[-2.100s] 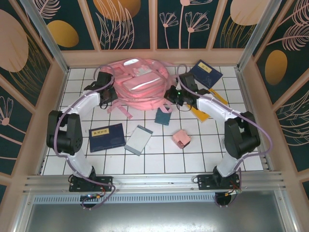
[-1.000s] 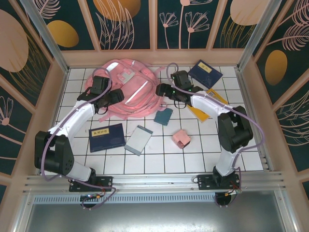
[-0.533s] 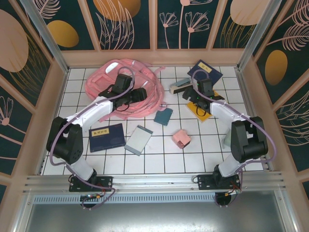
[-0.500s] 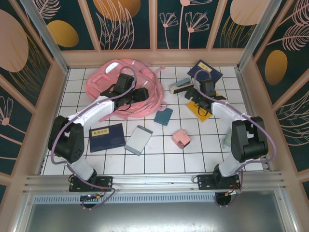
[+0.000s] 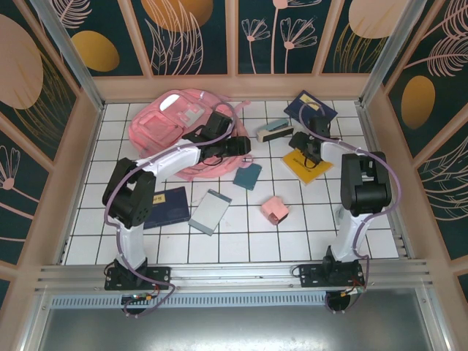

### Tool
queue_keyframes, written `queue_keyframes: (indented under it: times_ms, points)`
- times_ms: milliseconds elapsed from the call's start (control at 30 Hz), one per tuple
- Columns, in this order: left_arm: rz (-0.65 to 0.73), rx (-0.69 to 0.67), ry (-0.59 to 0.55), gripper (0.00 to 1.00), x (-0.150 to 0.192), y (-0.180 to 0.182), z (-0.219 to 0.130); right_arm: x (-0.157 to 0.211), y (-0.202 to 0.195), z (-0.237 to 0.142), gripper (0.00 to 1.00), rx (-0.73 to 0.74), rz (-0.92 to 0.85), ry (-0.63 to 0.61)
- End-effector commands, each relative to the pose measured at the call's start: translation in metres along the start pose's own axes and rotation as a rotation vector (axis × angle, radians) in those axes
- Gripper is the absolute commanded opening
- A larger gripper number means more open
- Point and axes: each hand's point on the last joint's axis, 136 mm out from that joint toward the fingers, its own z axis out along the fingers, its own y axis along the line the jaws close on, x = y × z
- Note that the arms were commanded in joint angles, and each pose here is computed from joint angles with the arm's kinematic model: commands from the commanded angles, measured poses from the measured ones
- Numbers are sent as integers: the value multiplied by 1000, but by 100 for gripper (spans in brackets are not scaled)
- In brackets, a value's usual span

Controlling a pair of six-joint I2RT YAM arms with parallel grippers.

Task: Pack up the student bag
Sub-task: Move the book to the middle-right of the table, then rotate the book at the middle-right of the table.

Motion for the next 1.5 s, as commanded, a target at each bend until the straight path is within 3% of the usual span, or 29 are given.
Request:
queue_keyframes:
  times_ms: [0,233,333,600,900,1233,1467]
  points:
    - [-4,45,-4,71,-6,-16,8,25,17,2,83,-39,-54,79]
    - [3,68,22,71,-4,-20,23,93,23,-15,81,-80,-149,221]
    - [10,96,37,70,0,-26,31,106,25,-28,81,-97,-189,217]
    - [72,179,88,68,11,-57,63,66,32,-71,86,-94,-134,81]
    - [129,246,166,65,39,-83,101,78,-38,-96,82,12,85,29]
    - [143,207,273,65,80,-70,132,110,-57,-70,73,11,160,134]
    - [135,212,331,64,101,-67,136,110,-39,-56,66,-93,120,152]
